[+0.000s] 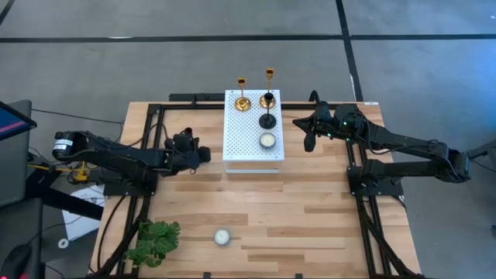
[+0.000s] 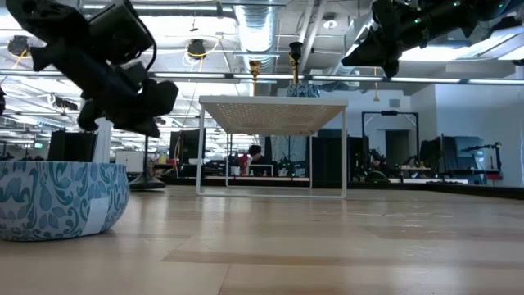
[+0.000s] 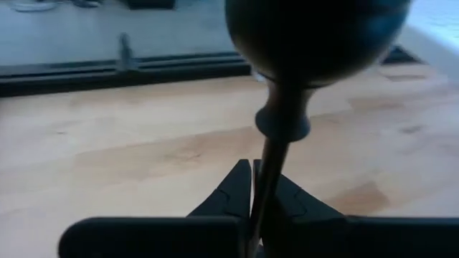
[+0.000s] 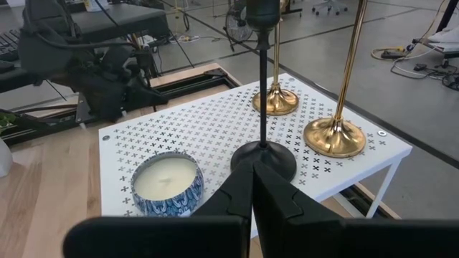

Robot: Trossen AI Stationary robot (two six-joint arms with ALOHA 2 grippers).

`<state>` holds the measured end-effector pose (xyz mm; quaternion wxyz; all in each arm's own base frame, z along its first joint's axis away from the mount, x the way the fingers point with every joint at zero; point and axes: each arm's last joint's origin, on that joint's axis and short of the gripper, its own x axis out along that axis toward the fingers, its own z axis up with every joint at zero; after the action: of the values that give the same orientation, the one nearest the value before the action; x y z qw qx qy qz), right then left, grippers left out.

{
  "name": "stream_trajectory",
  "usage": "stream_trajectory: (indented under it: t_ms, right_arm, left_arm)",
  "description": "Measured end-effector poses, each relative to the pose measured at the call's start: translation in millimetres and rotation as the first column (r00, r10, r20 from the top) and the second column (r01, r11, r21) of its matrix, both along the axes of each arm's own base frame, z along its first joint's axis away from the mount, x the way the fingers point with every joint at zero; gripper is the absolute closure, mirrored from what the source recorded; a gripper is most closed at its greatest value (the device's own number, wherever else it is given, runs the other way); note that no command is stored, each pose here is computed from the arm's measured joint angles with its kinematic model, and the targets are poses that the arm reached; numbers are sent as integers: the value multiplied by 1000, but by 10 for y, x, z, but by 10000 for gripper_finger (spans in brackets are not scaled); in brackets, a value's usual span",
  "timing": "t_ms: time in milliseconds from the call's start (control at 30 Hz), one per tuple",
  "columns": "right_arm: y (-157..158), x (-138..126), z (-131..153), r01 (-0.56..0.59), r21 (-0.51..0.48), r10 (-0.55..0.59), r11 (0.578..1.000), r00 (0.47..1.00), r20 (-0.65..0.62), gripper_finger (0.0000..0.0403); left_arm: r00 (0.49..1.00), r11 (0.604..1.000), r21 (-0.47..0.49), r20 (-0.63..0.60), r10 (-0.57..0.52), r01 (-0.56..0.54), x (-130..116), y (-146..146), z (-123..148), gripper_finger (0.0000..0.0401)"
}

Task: Pick & Place candle stick holders
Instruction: Put the large black candle holder on the shelf aligned with the small black candle holder

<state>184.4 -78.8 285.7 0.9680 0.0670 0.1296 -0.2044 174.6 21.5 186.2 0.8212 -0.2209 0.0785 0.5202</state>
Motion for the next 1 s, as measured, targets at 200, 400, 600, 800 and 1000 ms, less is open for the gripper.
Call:
stream_trajectory:
  t_ms: [200, 400, 600, 800, 1000]
  right_arm:
    - [0, 0, 1, 0, 0, 0, 1000, 1000, 0, 403]
    - [0, 0, 1, 0, 0, 0, 1000, 1000, 0, 403]
    - [0, 0, 0, 0, 0, 0, 1000, 1000, 0, 403]
    - [0, 0, 0, 0, 0, 0, 1000, 1000, 0, 403]
    - [0, 0, 0, 0, 0, 0, 1000, 1000, 0, 403]
  left_arm:
    - [995, 994, 53, -19, -96, 97, 84, -9, 327, 394]
    - [989, 982, 129, -60, -134, 141, 161, -9, 719, 394]
    - [989, 973, 179, -73, -132, 143, 182, -6, 1072, 394]
    - [989, 955, 266, -94, -113, 134, 176, 1, 1436, 394]
    - [991, 935, 330, -85, -105, 127, 154, 5, 1820, 394]
